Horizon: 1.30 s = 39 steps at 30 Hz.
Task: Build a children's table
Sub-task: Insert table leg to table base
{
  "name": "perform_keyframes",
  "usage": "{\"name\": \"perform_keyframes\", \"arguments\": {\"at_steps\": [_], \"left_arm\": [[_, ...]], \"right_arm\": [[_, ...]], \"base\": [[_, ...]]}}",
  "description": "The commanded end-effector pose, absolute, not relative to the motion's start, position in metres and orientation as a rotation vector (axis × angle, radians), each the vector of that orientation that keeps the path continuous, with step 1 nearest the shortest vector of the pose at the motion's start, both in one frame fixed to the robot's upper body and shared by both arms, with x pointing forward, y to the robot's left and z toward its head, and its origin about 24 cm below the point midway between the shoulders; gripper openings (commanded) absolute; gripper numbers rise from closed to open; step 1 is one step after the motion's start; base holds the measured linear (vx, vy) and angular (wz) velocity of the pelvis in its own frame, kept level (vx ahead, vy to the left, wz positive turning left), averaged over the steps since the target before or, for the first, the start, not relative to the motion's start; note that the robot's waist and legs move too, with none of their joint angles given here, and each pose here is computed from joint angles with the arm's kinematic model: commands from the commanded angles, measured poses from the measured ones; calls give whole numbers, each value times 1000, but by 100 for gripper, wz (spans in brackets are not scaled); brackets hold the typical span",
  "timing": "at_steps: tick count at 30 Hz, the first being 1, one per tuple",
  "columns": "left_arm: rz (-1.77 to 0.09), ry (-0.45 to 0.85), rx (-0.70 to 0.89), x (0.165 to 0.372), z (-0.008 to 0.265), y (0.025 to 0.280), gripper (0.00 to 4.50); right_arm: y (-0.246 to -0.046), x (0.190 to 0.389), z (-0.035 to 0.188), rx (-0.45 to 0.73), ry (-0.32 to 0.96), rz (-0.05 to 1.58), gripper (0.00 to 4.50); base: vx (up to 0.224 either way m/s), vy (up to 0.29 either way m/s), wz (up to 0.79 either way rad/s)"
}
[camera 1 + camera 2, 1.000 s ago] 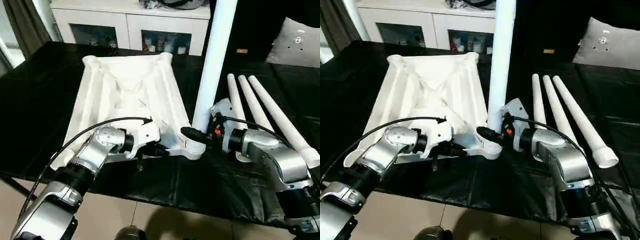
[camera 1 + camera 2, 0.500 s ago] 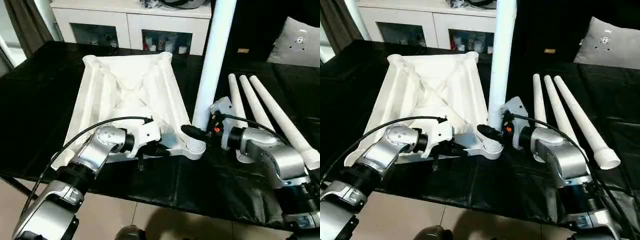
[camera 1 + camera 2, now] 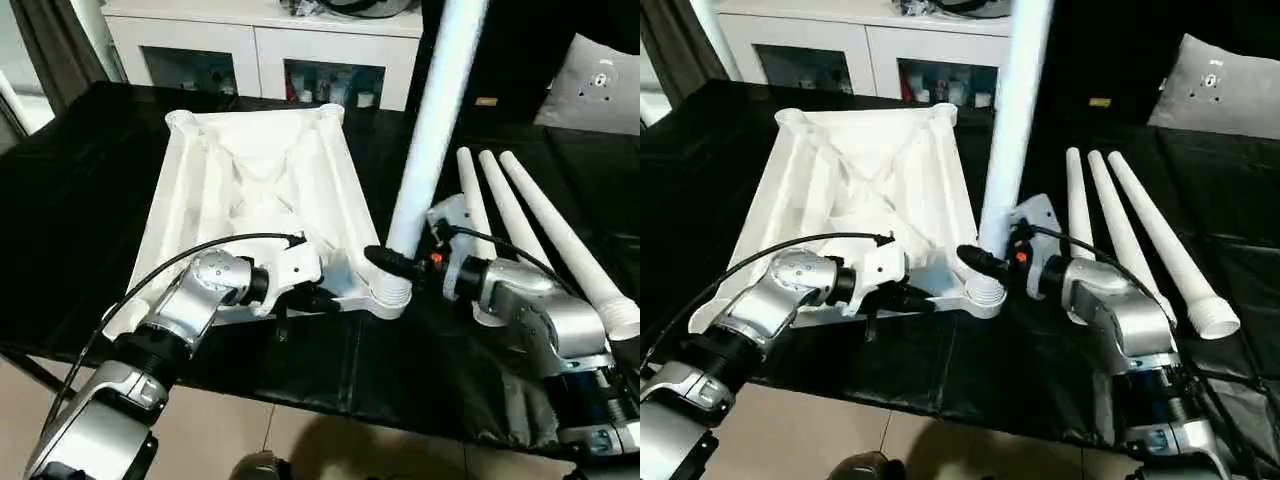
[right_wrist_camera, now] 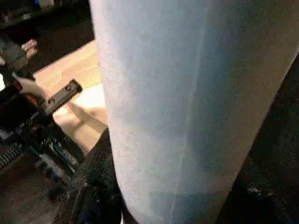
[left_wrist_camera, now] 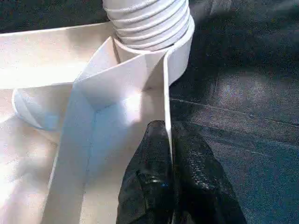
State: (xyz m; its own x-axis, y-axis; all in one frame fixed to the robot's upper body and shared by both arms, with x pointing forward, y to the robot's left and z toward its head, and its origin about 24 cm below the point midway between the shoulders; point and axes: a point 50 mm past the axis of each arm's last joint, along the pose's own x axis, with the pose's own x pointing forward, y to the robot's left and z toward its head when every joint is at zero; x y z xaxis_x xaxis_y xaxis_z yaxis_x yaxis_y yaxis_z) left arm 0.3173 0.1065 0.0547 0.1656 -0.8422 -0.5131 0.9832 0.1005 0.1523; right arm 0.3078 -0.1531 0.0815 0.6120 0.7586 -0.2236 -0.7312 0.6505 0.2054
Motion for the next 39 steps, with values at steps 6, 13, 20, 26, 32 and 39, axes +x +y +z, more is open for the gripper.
{"name": "perform_keyframes", "arguments": {"at_steps": [6,13,20,26,32,39], "left_arm": [[-1293,264,483,325,62,106,0],[-1290,271,479,325,61,106,0],[-1294,279,477,324,58,105,0],[-1323,288,505,321,57,104,0],[-1385,302,555,321,60,106,0],[-1440,295,589,326,68,104,0]], "right_arm": [[-162,291,48,251,350,743,191],[-160,273,43,264,290,751,191],[-164,269,43,141,259,746,191],[-164,271,40,-48,312,817,191],[-157,276,34,-138,382,935,191],[-147,279,31,-111,442,1028,190]], "base": [[0,0,0],[0,0,0],[0,0,0],[0,0,0],[0,0,0],[0,0,0]]}}
